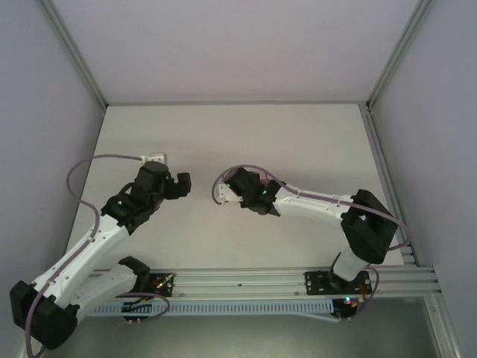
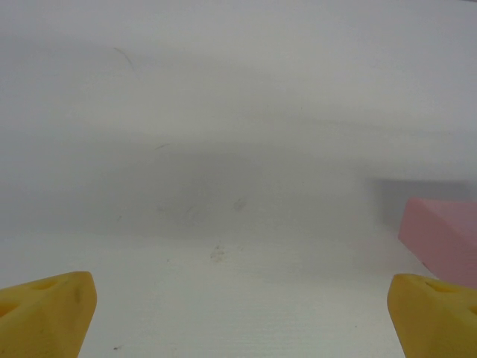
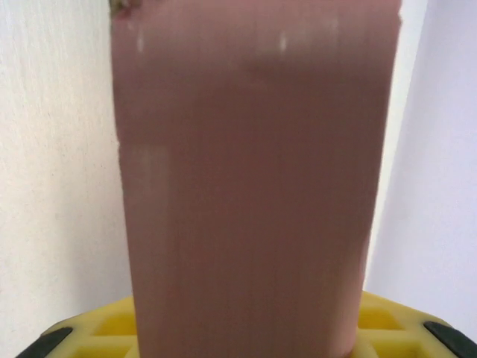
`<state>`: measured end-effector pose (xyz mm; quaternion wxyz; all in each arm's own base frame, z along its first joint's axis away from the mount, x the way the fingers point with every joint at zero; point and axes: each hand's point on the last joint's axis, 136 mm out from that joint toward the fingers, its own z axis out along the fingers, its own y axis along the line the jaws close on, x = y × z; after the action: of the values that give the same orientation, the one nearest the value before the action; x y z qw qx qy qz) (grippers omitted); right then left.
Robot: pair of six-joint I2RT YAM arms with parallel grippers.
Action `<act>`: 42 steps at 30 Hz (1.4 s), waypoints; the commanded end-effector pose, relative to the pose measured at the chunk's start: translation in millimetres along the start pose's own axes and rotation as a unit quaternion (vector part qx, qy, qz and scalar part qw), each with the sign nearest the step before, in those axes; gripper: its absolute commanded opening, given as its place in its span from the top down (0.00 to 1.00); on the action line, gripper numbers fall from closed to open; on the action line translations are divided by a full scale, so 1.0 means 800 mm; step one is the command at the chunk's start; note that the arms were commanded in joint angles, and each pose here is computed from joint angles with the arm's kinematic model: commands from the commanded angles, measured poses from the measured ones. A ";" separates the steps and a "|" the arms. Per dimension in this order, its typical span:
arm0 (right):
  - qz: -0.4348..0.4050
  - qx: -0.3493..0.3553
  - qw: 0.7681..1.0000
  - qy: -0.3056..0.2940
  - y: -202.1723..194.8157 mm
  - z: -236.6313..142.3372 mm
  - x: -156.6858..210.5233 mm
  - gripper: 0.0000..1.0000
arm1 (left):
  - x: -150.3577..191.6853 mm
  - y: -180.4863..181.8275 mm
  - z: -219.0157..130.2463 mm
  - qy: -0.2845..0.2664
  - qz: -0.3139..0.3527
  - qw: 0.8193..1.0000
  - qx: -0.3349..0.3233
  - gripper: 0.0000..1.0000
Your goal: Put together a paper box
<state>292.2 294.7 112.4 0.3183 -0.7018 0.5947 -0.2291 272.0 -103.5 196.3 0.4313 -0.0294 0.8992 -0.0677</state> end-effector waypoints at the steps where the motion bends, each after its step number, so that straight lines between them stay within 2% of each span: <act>1: -0.010 0.079 0.997 0.015 -0.019 0.014 -0.001 0.66 | -0.017 0.009 -0.015 -0.020 -0.017 1.000 -0.014 0.00; 5: 0.024 0.052 0.998 0.026 0.011 0.026 0.003 0.58 | -0.021 0.013 -0.021 -0.028 -0.018 0.999 -0.017 0.00; 8: 0.042 0.030 0.999 0.012 0.033 0.027 0.003 0.52 | -0.021 0.014 -0.023 -0.029 -0.020 0.999 -0.016 0.00; 14: 0.045 -0.006 0.999 0.012 0.062 0.012 0.011 0.34 | -0.026 0.012 -0.026 -0.032 -0.020 0.999 -0.014 0.00; 18: 0.070 -0.047 0.996 -0.010 0.071 -0.014 0.006 0.16 | -0.028 0.011 -0.027 -0.035 -0.021 0.999 -0.012 0.00; 20: 0.088 -0.073 0.993 -0.015 0.075 -0.028 0.006 0.01 | -0.029 0.011 -0.028 -0.037 -0.022 0.999 -0.012 0.00; 25: 0.117 -0.105 0.986 -0.052 0.066 -0.069 0.000 0.00 | -0.034 0.008 -0.027 -0.038 -0.021 0.999 -0.011 0.00; 29: 0.162 -0.062 0.980 -0.099 0.029 -0.099 -0.005 0.00 | -0.039 0.005 -0.025 -0.044 -0.024 0.999 -0.009 0.00; 32: 0.233 -0.015 0.966 -0.114 -0.009 -0.113 0.007 0.00 | -0.046 0.001 -0.020 -0.065 -0.011 0.998 -0.001 0.00; 33: 0.268 0.008 0.956 -0.115 -0.026 -0.115 0.017 0.00 | -0.048 0.001 -0.017 -0.075 -0.007 0.997 -0.003 0.00; 35: 0.365 0.055 0.922 -0.116 -0.064 -0.117 0.050 0.00 | -0.056 0.007 -0.013 -0.100 -0.002 0.995 -0.016 0.00; 37: 0.478 0.099 0.865 -0.115 -0.098 -0.115 0.099 0.00 | -0.063 0.009 -0.009 -0.128 0.011 0.991 -0.021 0.00; 40: 0.611 0.162 0.768 -0.101 -0.118 -0.104 0.187 0.00 | -0.071 0.022 -0.001 -0.183 0.037 0.981 -0.048 0.00; 42: 0.651 0.194 0.728 -0.088 -0.115 -0.096 0.234 0.00 | -0.071 0.040 0.006 -0.225 0.048 0.970 -0.079 0.00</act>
<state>324.3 137.1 219.2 0.5325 -0.2178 0.8160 -0.0556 298.6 -86.3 209.6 0.5430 -0.0228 0.8392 -0.0198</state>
